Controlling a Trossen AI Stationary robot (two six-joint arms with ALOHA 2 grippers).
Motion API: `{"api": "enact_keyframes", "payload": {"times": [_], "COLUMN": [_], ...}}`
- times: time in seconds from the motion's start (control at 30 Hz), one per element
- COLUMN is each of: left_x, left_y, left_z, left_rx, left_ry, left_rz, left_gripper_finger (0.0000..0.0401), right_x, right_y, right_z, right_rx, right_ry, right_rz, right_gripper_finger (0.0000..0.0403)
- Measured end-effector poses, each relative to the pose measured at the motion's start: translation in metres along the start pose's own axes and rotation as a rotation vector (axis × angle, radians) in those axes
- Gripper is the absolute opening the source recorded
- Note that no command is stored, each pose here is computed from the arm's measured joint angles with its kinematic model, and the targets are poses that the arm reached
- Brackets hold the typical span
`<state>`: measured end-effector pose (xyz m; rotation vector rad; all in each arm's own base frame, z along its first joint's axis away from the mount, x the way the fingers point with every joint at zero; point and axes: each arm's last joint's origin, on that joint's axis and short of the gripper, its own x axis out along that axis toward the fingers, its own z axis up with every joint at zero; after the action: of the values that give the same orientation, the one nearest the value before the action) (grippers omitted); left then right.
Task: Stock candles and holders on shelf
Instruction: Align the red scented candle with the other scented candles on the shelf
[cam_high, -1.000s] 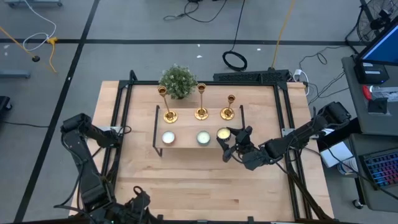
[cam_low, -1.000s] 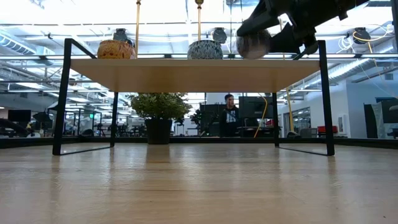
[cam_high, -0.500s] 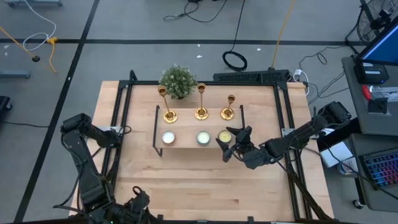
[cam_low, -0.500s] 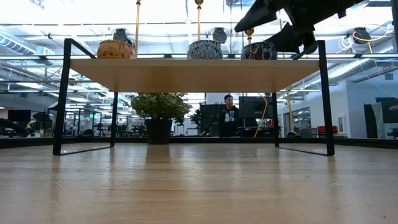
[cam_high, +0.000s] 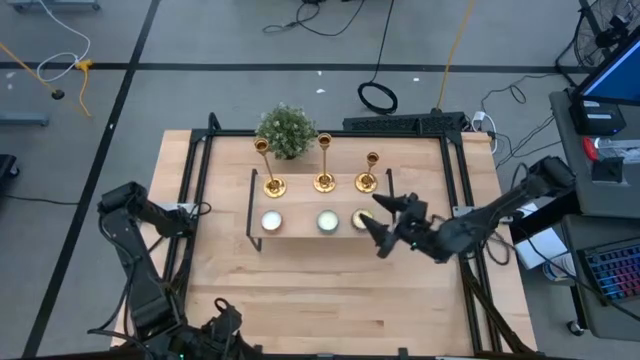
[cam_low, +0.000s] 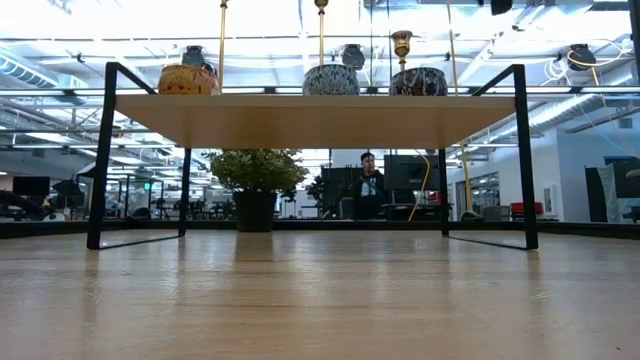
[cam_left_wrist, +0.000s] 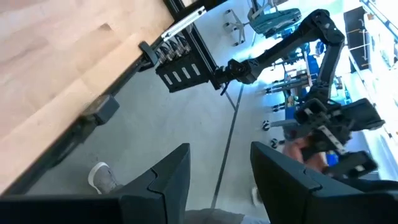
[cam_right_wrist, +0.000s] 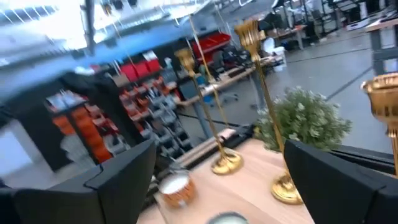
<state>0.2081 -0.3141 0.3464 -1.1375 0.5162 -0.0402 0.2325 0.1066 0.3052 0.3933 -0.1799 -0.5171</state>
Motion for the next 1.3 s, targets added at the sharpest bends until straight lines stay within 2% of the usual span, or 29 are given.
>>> {"api": "enact_keyframes", "payload": {"times": [0.2,0.4,0.6,0.8,0.93,1.07,1.13,1.3], "left_x": [0.018,0.047,0.067,0.076,0.078,0.078,0.077,0.068], "left_y": [0.002,0.006,0.014,0.03,0.04,0.048,0.051,0.042], "left_z": [0.025,0.076,0.138,0.197,0.227,0.249,0.257,0.272], "left_rx": [0.067,0.171,0.226,0.248,0.259,0.284,0.298,0.359], "left_ry": [0.005,0.072,0.048,-0.01,-0.032,-0.075,-0.085,-0.057], "left_rz": [0.019,0.014,-0.01,0.02,0.034,0.062,0.077,0.15], "left_gripper_finger": [0.0173,0.0172,0.0172,0.0169,0.0128,0.0051,0.0015,0.0004], "right_x": [-0.02,-0.045,-0.071,-0.094,-0.108,-0.117,-0.121,-0.127], "right_y": [0.004,0.01,0.009,0.01,0.01,0.008,0.005,0.0], "right_z": [0.017,0.028,0.037,0.044,0.048,0.052,0.054,0.061], "right_rx": [0.076,0.109,0.153,0.201,0.214,0.181,0.185,0.173], "right_ry": [-0.002,0.036,0.1,0.159,0.19,0.213,0.226,0.238], "right_rz": [0.076,0.19,0.282,0.385,0.458,0.503,0.513,0.544], "right_gripper_finger": [0.0349,0.0323,0.0262,0.0166,0.009,0.0016,0.0008,0.0004]}}
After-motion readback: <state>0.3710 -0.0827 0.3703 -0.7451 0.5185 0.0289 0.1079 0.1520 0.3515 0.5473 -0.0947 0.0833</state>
